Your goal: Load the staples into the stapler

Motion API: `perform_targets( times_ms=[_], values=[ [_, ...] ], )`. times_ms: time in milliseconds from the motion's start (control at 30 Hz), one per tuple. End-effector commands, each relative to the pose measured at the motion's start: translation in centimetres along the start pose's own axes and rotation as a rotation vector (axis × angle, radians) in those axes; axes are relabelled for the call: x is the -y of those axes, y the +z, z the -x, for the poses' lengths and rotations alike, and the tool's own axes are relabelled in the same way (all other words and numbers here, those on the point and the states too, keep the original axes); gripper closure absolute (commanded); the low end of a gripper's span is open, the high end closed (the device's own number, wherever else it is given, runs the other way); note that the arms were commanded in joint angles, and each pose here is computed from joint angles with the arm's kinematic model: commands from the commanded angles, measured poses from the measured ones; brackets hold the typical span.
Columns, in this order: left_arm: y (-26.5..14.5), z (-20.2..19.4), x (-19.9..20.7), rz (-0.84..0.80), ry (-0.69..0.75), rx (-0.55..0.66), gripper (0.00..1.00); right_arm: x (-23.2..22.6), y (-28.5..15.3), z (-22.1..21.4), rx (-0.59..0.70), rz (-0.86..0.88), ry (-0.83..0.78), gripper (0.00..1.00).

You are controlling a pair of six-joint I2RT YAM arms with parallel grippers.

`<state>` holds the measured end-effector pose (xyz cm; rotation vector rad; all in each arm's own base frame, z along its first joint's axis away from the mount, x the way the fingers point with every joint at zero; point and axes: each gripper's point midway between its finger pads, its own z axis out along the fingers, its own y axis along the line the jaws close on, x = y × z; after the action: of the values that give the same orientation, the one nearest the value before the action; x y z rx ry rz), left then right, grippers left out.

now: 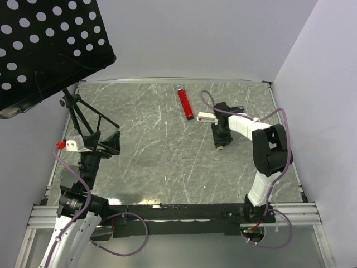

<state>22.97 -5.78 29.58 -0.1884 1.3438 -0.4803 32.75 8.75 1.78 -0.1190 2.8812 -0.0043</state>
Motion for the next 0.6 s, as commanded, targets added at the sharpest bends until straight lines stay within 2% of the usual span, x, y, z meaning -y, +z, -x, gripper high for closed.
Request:
perform_targets(
  times_ms=[0, 200, 333, 367, 567],
  values=[
    [0.4, 0.6, 0.9, -0.041, 0.008, 0.018, 0.03, -4.8, -3.2, -0.3, 0.057, 0.073, -0.133, 0.60],
    [0.6, -0.2, 1.1, -0.058, 0.006, -0.012, 0.03, -12.4, -4.6, -2.5, 0.081, 0.191, -0.386, 0.57],
    [0.6, -0.6, 1.3, -0.063, -0.002, -0.036, 0.03, -18.1, -5.4, -5.7, 0.092, 0.280, -0.633, 0.55],
    [0.7, -0.9, 1.1, -0.056, -0.002, -0.053, 0.03, -18.9, -5.5, -6.1, 0.103, 0.296, -0.718, 0.55],
    [0.6, -2.3, 0.9, -0.026, -0.028, -0.146, 0.03, -22.6, -5.7, -8.6, 0.117, 0.350, -0.961, 0.53]
  ],
)
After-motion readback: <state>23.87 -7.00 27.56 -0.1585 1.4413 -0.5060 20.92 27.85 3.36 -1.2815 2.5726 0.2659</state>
